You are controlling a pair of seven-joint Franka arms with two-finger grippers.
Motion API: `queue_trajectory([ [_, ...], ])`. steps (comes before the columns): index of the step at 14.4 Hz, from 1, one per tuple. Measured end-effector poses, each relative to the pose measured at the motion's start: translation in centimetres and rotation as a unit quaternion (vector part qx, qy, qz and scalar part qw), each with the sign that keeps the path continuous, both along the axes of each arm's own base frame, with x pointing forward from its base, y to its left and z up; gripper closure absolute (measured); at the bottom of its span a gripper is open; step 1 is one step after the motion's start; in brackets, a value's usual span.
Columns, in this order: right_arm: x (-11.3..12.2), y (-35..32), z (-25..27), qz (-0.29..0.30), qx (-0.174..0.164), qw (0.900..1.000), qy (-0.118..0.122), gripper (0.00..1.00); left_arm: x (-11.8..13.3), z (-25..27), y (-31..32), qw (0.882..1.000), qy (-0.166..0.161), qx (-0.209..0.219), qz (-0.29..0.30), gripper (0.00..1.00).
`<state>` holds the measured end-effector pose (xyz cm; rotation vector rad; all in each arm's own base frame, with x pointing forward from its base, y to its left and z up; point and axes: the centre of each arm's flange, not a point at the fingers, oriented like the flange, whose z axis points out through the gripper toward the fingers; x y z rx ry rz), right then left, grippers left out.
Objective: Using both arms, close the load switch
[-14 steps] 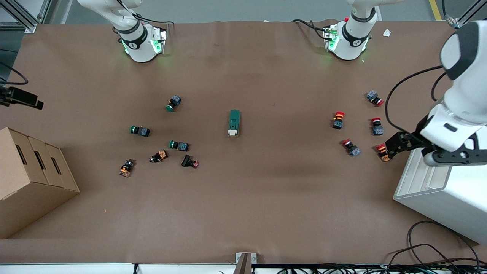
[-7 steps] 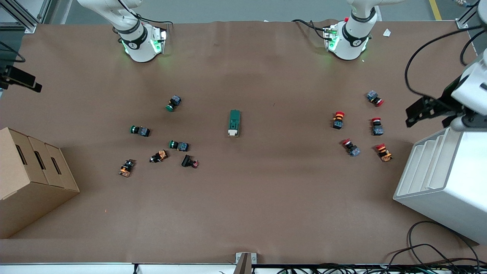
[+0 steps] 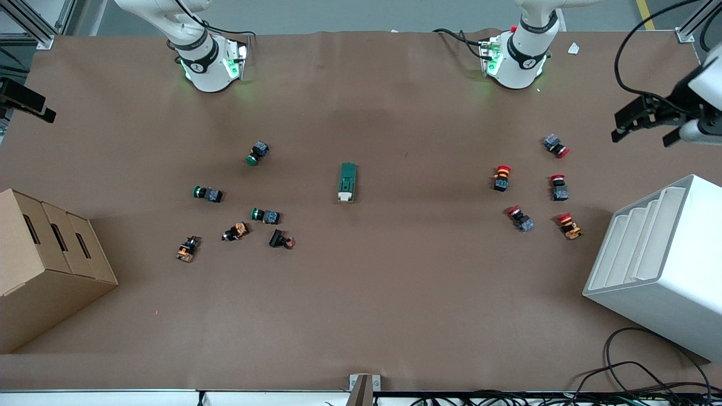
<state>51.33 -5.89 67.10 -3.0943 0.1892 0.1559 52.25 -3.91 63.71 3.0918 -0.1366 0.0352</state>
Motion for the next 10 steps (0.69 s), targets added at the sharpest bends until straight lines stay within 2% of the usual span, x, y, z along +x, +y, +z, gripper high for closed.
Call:
queue_trajectory([
  [3,-0.2,0.0,-0.4,0.000,0.001,1.000,0.004,0.00,-0.9,-0.3,-1.8,1.000,0.007,0.001,0.004,0.00],
  [10,-1.5,-0.1,-0.3,0.000,0.003,1.000,-0.005,0.00,-1.5,-0.3,-2.0,1.000,0.018,0.003,0.013,0.00],
])
